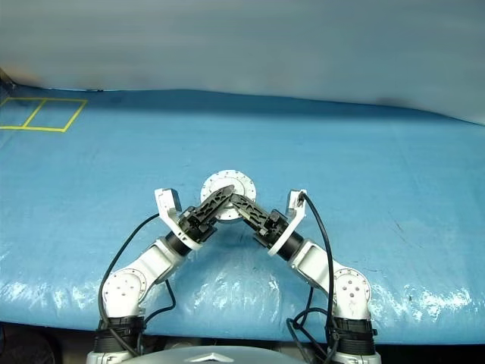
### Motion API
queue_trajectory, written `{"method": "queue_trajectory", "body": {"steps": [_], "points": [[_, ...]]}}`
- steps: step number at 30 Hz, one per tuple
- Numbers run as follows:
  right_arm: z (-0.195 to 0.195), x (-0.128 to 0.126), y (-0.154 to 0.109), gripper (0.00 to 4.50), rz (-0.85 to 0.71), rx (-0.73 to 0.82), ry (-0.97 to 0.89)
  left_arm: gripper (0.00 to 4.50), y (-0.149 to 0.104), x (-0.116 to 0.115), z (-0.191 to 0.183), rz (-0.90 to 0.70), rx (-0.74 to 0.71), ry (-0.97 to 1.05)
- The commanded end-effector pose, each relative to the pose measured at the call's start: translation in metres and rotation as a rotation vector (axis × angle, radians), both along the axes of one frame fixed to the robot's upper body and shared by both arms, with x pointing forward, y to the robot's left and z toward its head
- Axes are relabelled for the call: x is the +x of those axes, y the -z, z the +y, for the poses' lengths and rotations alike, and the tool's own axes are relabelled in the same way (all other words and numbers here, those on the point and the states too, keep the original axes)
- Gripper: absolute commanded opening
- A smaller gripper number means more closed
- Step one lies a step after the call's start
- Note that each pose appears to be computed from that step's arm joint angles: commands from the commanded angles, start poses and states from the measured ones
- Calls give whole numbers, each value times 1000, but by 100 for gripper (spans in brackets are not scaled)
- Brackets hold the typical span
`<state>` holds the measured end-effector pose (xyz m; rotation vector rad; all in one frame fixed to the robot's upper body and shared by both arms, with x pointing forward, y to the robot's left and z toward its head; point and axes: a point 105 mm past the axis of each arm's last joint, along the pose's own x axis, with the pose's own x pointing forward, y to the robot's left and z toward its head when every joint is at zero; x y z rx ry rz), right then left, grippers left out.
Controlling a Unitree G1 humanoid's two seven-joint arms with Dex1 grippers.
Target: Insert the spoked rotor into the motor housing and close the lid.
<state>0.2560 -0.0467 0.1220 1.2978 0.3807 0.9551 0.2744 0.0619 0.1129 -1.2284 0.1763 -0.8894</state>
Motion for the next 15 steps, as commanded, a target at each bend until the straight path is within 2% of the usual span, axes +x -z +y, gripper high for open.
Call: {"method": "queue_trajectory", "body": {"steps": [1, 5, 8, 12, 15], "points": [[4, -4, -26, 242, -97, 48, -25, 448, -3, 6, 6, 10, -34, -44], [4, -3, -25, 242, -95, 44, -24, 448, 0, 4, 0, 24, -15, -13], [5, -3, -25, 242, -97, 40, -29, 394, 2, -1, -9, 18, 11, 41], [6, -2, -25, 242, -100, 31, -32, 272, 7, -1, -13, 45, 19, 59], [6, -2, -25, 242, -100, 27, -32, 272, 15, -4, -16, 77, 46, 89]]}}
